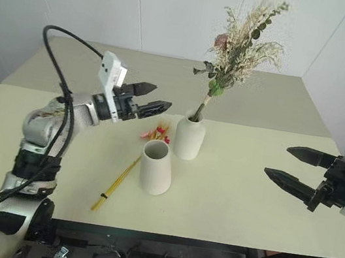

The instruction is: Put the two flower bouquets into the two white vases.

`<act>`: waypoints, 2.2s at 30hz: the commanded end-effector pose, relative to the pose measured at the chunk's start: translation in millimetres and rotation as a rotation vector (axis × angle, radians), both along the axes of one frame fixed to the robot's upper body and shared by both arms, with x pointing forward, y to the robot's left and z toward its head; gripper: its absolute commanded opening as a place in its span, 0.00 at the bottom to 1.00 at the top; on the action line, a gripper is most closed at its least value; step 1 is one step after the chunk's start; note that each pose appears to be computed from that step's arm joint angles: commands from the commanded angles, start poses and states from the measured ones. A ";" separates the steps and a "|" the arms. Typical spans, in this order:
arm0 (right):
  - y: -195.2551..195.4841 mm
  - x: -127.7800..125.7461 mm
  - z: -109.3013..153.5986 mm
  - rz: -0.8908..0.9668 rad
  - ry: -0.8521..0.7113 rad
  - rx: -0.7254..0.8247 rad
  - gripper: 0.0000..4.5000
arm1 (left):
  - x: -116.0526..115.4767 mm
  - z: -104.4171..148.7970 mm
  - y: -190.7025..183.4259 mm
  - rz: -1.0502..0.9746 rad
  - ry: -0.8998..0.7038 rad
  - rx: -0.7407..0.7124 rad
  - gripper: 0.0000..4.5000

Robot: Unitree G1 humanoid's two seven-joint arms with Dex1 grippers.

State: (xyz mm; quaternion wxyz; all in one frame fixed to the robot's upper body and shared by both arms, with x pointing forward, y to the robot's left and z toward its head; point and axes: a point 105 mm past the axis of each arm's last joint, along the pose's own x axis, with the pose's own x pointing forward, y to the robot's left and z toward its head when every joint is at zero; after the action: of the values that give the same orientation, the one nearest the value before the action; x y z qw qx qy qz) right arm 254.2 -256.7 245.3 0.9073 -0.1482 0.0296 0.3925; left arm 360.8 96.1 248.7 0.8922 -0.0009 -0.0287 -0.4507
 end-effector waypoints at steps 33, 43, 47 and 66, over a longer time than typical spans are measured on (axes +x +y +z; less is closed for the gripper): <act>8.9 -2.4 19.8 0.216 -0.008 -0.102 1.00 | 5.9 -110.4 37.3 0.354 0.620 0.620 0.00; 9.1 -0.4 19.3 0.218 -0.007 -0.095 1.00 | 31.1 -4.7 45.7 0.335 0.215 0.016 0.00; 9.9 -0.8 20.2 0.216 -0.010 -0.093 1.00 | 18.9 54.8 52.7 0.210 0.052 -0.361 0.00; 16.5 -3.6 20.4 0.207 -0.034 -0.078 1.00 | -58.7 88.9 -34.3 -0.480 -0.065 -0.500 0.00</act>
State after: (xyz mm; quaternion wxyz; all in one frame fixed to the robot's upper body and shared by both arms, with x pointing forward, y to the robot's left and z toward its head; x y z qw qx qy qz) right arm 255.3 -241.8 254.4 0.8563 -0.1813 0.0386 0.4821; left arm 312.3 67.0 332.3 0.7408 -0.2351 -0.1404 -0.6134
